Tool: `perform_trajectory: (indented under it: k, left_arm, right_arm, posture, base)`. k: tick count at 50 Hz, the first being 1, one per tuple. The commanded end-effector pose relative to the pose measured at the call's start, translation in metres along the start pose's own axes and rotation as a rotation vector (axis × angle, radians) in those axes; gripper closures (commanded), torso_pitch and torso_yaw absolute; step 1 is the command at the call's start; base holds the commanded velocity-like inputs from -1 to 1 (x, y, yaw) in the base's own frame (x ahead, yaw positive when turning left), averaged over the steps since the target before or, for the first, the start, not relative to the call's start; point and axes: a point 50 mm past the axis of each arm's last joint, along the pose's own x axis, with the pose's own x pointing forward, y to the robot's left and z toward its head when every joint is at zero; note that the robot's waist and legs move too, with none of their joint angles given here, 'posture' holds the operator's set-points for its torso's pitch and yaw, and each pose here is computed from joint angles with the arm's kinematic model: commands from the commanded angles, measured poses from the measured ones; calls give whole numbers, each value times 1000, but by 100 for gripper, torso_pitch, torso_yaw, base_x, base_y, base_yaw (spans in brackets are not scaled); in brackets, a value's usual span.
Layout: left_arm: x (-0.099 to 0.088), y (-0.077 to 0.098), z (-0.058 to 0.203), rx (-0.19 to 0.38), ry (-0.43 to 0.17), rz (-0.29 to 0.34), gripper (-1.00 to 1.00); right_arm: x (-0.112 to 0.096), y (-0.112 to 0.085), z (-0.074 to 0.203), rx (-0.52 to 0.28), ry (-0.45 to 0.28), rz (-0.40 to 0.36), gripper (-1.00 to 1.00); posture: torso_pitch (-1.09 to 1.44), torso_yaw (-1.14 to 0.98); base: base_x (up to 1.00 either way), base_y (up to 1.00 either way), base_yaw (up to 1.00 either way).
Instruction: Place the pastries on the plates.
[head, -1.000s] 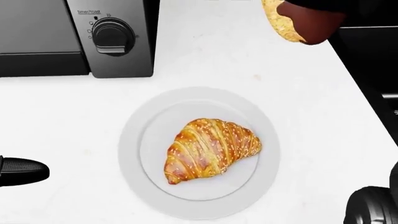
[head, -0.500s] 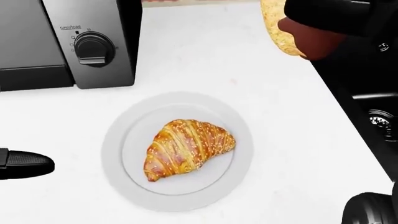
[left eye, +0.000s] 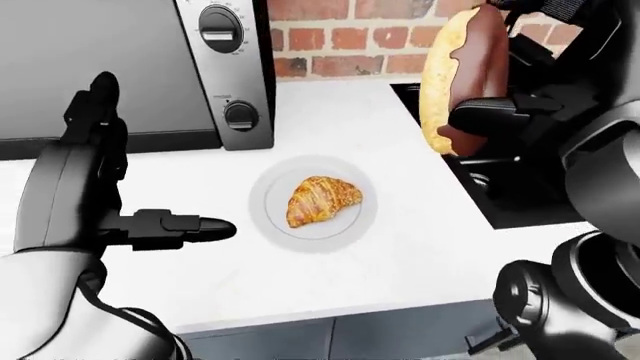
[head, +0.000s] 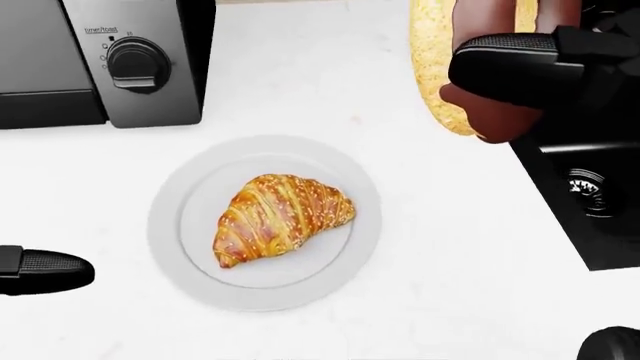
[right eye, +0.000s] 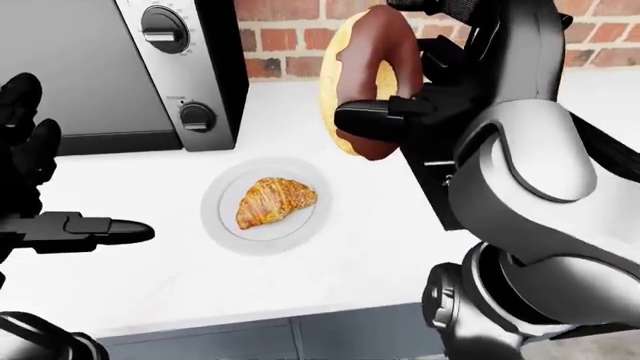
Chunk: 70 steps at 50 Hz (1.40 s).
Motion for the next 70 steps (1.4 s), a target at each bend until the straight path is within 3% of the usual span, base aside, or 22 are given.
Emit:
perform_trajectory:
  k: [1, 20, 57, 70]
  left_arm:
    - [-4, 7, 7, 15, -48, 53, -100]
    - [-2, 8, 8, 19, -49, 54, -100]
    - [0, 5, 9, 15, -52, 48, -100]
    - [0, 0, 8, 11, -55, 35, -100]
  right_arm:
    - [-2, 6, 19, 42, -73, 32, 100]
    - [-17, 6, 9, 51, -52, 41, 100]
    - [-14, 9, 8, 62, -40, 49, 100]
    - [-17, 8, -6, 67, -22, 47, 100]
  posture:
    - [0, 0]
    - [0, 0]
    - [0, 0]
    - [0, 0]
  base:
    - [-6, 0, 0]
    - [-9, -6, 0]
    - [-13, -32, 0]
    - [0, -46, 0]
